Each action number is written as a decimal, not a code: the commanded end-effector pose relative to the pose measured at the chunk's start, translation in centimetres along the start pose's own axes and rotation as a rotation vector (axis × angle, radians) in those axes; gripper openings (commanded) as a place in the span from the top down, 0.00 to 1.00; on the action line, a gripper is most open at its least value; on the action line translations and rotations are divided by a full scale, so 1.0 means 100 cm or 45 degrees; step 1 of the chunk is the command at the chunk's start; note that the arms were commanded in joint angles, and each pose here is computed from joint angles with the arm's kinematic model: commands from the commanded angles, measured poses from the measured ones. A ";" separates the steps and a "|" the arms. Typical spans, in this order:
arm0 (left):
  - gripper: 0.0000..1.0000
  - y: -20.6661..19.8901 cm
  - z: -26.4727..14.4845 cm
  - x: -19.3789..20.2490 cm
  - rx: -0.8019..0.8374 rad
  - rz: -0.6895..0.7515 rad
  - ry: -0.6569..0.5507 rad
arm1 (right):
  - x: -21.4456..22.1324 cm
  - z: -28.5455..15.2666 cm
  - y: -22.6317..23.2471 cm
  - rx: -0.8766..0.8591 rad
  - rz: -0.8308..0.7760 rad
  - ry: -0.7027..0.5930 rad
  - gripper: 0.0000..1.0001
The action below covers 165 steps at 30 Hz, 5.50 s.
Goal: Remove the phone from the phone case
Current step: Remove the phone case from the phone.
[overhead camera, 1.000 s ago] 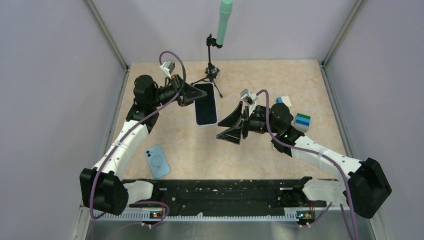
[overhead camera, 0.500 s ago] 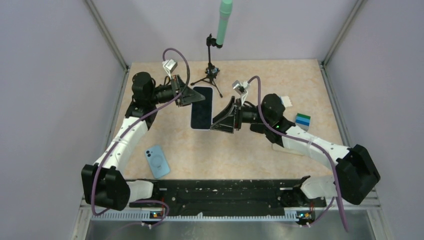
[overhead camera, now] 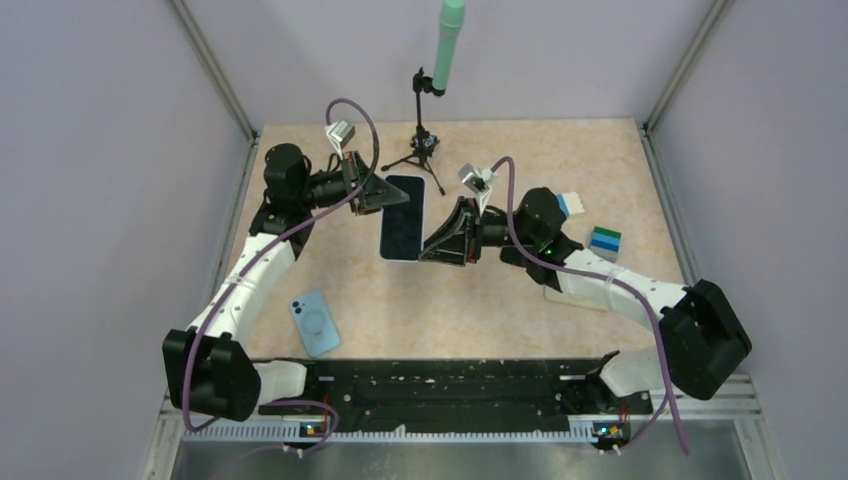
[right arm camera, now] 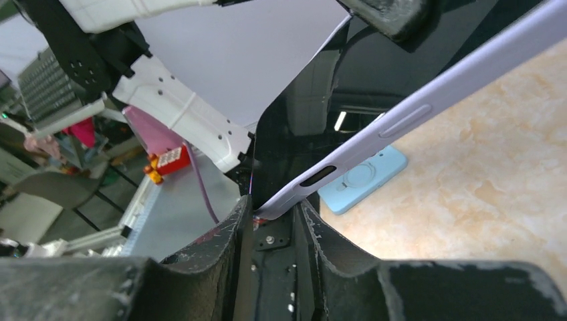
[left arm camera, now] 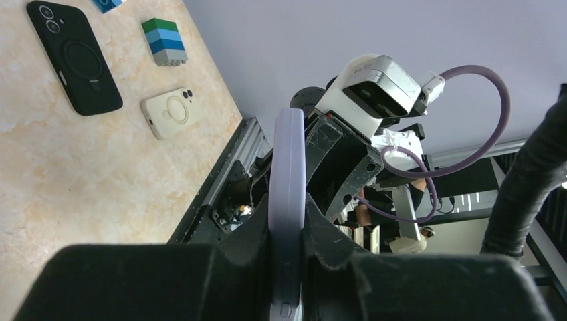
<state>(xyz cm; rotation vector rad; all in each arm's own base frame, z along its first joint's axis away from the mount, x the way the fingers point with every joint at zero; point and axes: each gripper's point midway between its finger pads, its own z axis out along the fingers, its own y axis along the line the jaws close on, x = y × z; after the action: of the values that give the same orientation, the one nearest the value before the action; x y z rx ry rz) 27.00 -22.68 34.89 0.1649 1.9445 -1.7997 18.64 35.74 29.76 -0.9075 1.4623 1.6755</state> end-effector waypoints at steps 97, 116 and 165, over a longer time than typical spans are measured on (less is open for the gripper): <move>1.00 -0.018 -0.019 -0.019 0.055 -0.349 -0.551 | 0.008 0.041 -0.053 0.302 0.739 -0.526 0.48; 1.00 -0.027 -0.013 0.000 0.079 -0.134 -0.370 | -0.031 0.010 -0.015 -0.100 0.710 -0.809 0.53; 0.54 0.048 -0.055 0.058 -0.414 -0.123 -0.484 | -0.021 0.015 -0.052 0.118 0.689 -0.824 1.00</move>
<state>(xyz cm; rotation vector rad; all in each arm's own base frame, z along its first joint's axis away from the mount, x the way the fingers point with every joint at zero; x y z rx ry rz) 22.28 -17.30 27.80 -0.4120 1.9727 -1.3501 24.78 37.66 24.34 0.2001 1.5690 1.9003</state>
